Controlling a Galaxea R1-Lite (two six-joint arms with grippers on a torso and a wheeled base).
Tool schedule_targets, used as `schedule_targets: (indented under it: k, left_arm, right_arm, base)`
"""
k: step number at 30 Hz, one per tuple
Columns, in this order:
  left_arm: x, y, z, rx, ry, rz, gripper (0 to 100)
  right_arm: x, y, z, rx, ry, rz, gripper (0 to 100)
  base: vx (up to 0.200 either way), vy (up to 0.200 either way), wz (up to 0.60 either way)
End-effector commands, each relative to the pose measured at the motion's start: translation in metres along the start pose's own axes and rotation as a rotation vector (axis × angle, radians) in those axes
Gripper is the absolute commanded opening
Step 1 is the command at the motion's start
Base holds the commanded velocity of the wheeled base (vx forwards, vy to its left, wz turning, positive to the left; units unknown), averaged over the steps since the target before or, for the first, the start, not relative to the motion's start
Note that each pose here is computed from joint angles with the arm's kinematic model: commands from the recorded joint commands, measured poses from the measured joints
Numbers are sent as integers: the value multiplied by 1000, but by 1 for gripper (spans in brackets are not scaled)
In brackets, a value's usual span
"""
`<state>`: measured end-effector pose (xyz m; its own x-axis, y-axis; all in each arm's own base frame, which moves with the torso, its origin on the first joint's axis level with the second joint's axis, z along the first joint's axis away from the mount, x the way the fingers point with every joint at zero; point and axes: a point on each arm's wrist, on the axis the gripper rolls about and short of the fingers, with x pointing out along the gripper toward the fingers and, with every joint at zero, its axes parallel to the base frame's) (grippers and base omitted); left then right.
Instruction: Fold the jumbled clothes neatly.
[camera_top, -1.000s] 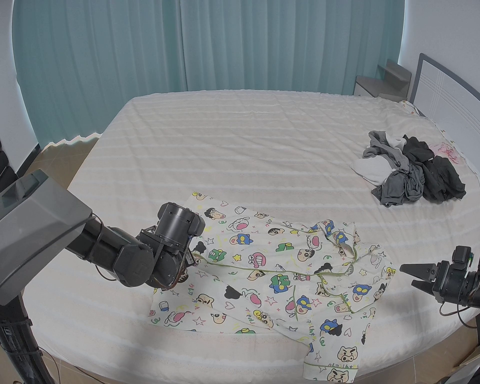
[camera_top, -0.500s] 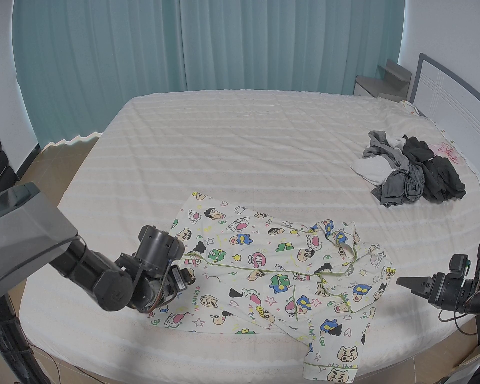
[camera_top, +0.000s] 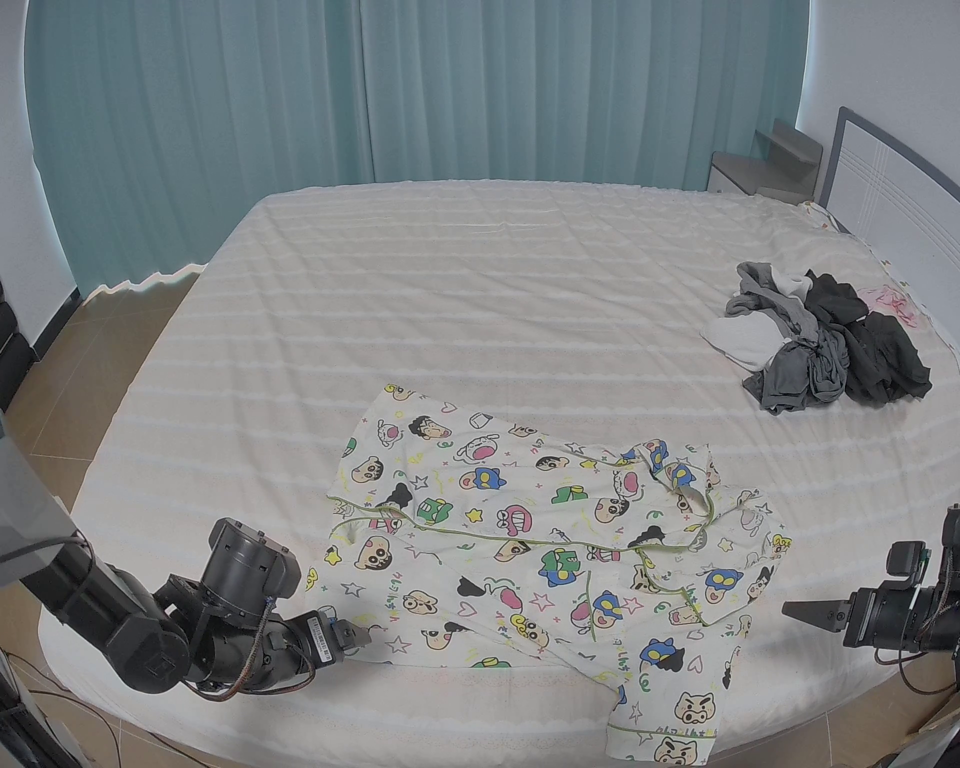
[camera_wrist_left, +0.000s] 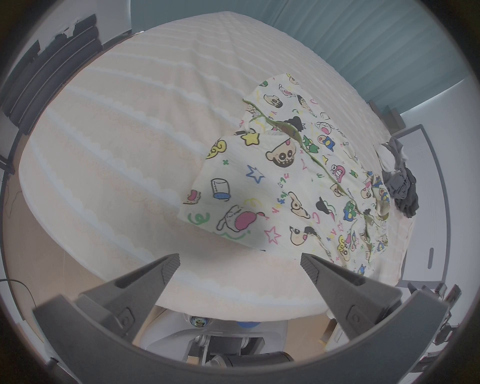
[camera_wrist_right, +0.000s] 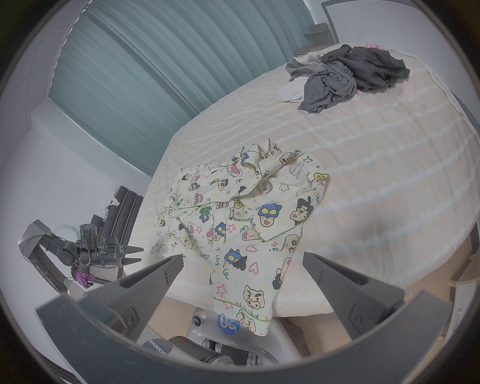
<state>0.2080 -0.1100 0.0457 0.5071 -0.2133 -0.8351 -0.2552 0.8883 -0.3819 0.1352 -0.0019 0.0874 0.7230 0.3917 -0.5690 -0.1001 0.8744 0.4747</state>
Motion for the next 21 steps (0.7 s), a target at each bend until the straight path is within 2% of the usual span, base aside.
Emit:
schedule_targets:
  k: [1, 6, 21]
  left_arm:
    - [36, 5, -4, -24, -2, 102, 100]
    - [64, 6, -5, -89, -61, 107, 100]
    - [67, 5, 3, -118, -104, 115, 100]
  right_arm:
    - [0, -1, -2, -2, 9, -1, 100]
    - [0, -1, -2, -3, 10, 0, 100]
    - [1, -1, -3, -8, 15, 3, 100]
  base:
    - [0, 0, 0]
    - [0, 0, 0]
    - [0, 0, 0]
